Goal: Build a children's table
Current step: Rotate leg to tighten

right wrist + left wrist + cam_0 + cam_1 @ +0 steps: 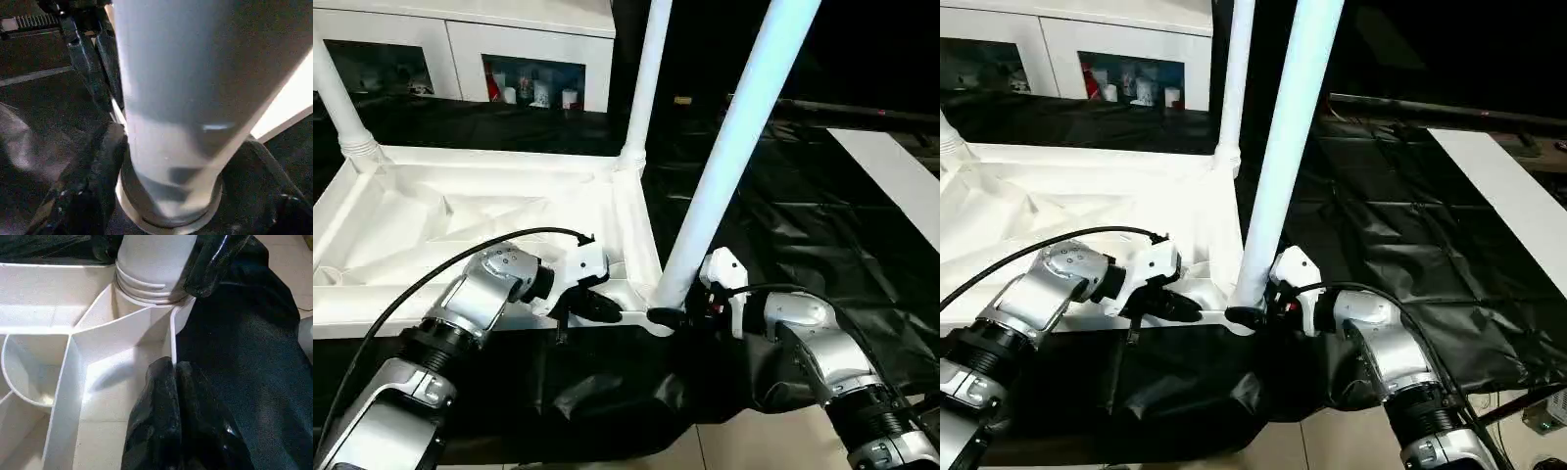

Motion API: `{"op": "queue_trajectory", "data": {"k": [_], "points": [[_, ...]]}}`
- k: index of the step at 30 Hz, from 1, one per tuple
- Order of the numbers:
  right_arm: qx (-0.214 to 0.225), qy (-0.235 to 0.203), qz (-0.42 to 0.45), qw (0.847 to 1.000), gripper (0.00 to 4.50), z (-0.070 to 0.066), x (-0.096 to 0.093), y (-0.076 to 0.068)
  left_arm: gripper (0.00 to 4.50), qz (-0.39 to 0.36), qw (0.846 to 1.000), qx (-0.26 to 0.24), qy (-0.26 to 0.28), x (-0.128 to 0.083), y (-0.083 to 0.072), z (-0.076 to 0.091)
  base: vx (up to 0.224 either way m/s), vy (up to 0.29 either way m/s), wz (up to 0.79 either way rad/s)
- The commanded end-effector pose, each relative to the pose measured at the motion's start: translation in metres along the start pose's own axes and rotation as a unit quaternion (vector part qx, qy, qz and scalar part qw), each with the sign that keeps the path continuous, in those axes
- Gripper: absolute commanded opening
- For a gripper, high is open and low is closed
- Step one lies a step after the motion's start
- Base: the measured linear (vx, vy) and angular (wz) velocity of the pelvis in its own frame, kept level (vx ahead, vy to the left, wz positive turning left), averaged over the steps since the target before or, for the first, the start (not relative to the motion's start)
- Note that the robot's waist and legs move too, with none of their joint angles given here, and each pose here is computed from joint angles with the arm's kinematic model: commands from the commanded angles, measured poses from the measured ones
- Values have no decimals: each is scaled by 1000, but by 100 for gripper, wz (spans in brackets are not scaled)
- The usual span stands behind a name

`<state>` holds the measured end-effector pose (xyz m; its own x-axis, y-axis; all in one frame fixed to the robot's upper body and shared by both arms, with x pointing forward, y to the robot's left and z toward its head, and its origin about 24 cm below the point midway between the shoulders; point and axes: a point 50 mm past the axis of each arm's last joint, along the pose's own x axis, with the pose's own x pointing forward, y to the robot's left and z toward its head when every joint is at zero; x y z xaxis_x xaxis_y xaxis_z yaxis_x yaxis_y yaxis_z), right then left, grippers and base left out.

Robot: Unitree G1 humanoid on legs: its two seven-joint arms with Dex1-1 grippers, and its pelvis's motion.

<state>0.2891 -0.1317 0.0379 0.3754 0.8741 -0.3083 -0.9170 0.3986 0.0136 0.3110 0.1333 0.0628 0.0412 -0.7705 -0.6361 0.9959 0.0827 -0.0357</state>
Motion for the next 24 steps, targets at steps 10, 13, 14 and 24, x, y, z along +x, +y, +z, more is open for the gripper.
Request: {"op": "queue_trajectory", "data": {"k": [10, 13, 14, 24], "points": [[68, 20, -133, 989, 256, -20, 2, -16, 0, 34, 999, -40, 11, 24, 0, -10, 0, 0, 0], [85, 28, -178, 980, 256, -23, 6, -21, 0, 72, 996, -50, 6, 28, 7, -7, 0, 0, 0], [90, 30, -188, 978, 256, -24, 7, -22, 0, 81, 995, -53, 6, 29, 9, -6, 0, 0, 0], [172, 42, -361, 916, 256, -17, 51, -34, 0, 212, 974, -83, -5, 59, 31, 23, 0, 0, 0]]}}
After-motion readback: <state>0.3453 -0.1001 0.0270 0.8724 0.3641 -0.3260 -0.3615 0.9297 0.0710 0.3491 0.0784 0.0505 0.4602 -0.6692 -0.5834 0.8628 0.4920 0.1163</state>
